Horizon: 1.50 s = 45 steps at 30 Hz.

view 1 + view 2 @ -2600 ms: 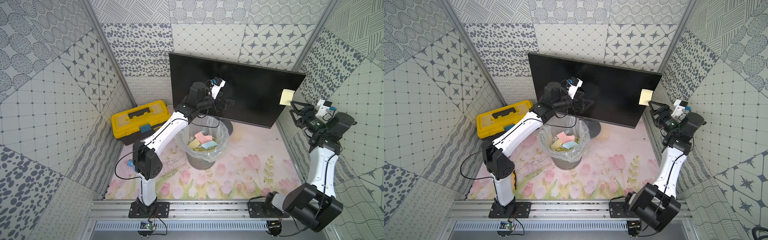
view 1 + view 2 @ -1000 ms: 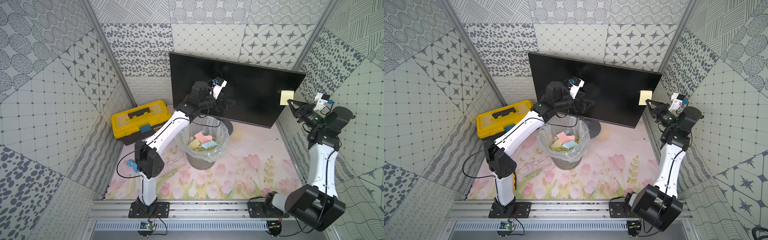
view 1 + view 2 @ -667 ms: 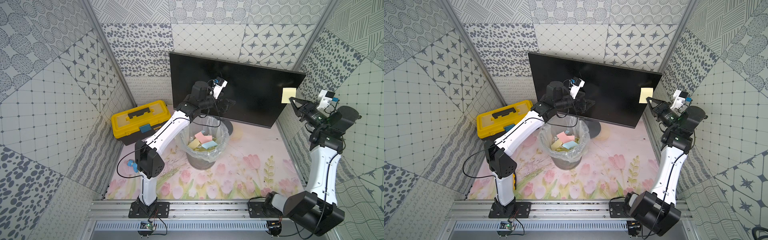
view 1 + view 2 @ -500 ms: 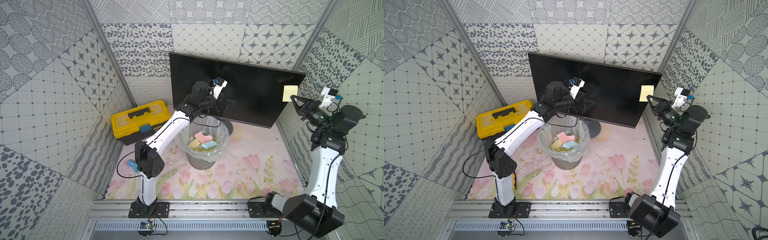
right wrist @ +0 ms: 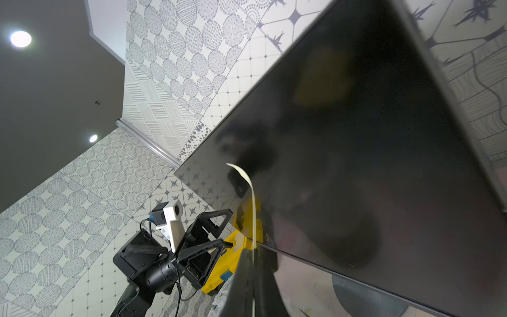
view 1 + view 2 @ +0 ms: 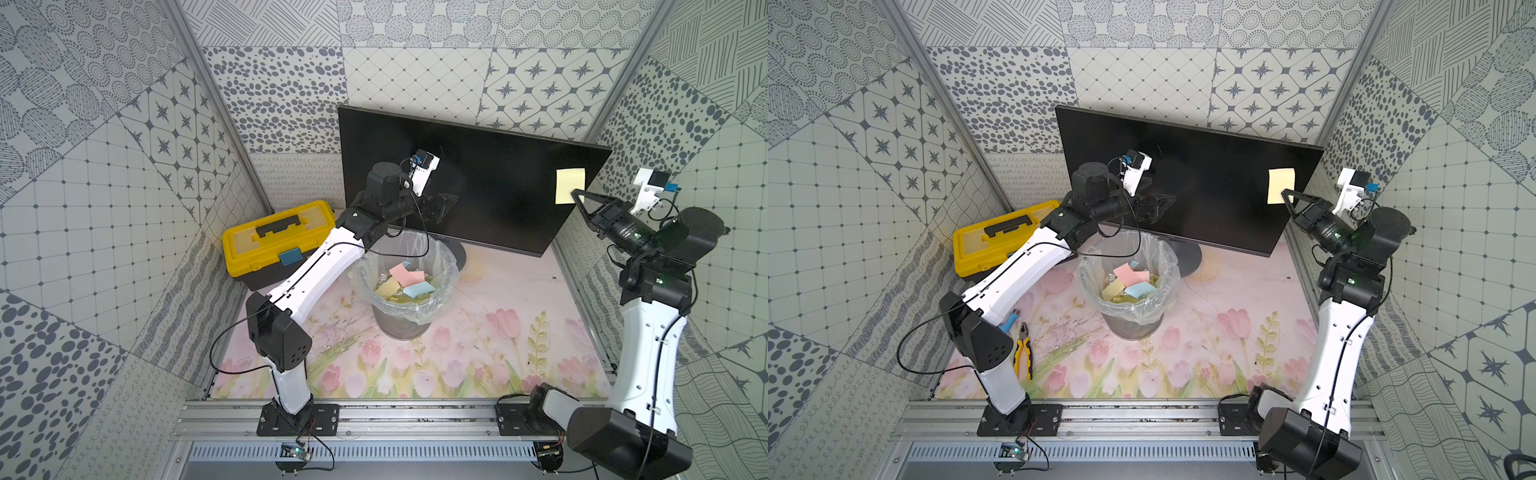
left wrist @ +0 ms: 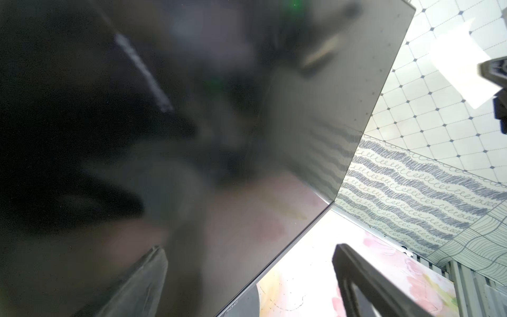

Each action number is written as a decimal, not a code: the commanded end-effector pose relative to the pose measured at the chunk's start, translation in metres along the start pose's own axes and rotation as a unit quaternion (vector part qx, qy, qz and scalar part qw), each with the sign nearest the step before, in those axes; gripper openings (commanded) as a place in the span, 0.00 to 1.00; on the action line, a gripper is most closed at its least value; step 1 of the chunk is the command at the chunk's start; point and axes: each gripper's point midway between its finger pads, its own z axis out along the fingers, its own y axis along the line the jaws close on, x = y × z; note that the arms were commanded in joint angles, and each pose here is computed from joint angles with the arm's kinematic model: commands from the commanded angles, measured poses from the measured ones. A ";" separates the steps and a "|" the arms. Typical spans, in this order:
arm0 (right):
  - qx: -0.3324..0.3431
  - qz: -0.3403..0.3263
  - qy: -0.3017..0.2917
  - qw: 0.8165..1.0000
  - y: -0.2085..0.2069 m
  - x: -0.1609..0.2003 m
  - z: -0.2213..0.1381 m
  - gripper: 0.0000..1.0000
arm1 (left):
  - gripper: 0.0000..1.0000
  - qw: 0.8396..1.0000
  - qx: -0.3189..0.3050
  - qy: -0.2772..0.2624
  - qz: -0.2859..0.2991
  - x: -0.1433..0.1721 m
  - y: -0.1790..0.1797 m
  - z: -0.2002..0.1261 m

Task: Remove the sticky note from the monitor
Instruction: Place the sticky note in the trash bin.

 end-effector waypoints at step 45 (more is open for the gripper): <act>-0.095 -0.306 0.498 0.806 0.060 0.305 0.128 0.00 | 0.90 0.909 -0.104 0.161 -0.369 0.140 0.074 -0.180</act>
